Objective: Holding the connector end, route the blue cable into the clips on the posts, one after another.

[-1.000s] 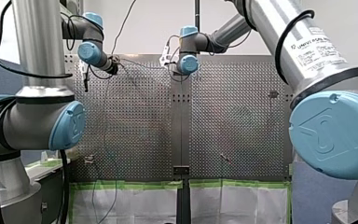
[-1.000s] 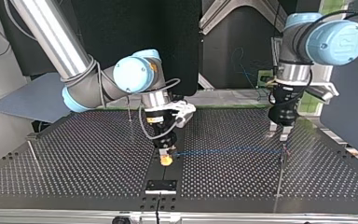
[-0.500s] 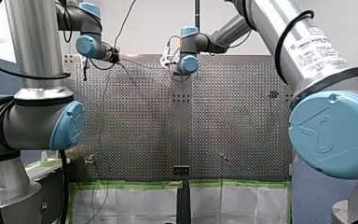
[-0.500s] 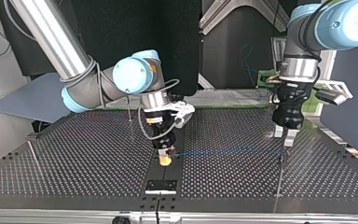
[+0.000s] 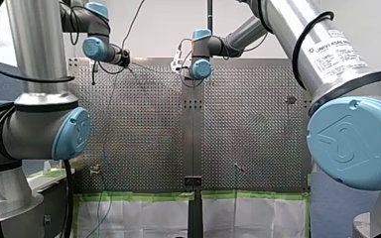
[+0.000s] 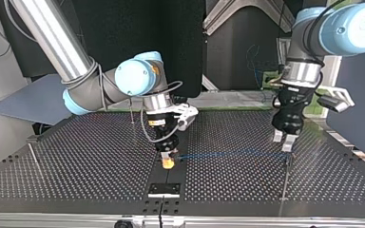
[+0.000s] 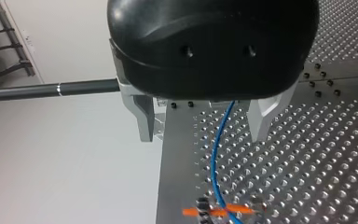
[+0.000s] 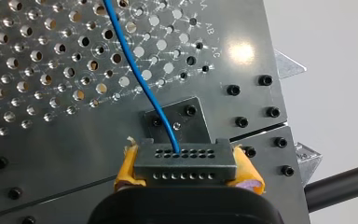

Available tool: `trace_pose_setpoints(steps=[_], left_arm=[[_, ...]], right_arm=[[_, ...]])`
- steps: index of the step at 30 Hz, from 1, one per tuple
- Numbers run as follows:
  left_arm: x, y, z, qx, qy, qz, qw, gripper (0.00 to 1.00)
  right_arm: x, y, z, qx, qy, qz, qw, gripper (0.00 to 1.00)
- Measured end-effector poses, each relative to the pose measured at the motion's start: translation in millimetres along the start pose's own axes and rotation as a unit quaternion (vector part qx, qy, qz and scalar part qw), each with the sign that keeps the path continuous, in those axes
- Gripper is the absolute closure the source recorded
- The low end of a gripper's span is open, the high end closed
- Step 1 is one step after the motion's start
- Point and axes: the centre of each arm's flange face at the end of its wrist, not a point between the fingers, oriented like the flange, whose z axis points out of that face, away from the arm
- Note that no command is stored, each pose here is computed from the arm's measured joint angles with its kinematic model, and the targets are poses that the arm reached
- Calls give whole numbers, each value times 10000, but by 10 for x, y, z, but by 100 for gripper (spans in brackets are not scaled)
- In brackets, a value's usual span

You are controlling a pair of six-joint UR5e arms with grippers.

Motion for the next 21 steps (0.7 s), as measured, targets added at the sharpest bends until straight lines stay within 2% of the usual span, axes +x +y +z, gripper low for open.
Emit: trace_pose_setpoints(steps=[3, 9, 14, 21], left_arm=[[-26, -27, 48, 18, 26, 18, 10000, 0], [101, -107, 133, 49, 252, 149, 9996, 0], [81, -199, 114, 72, 218, 231, 9995, 0], [105, -258, 143, -67, 182, 313, 9993, 0]], right_arm=[[0, 1, 0, -2, 2, 1, 10000, 100], [-11, 7, 4, -1, -4, 0, 10000, 100], [-17, 8, 5, 4, -8, -2, 10000, 100], [-35, 9, 6, 16, -27, -3, 10000, 100]])
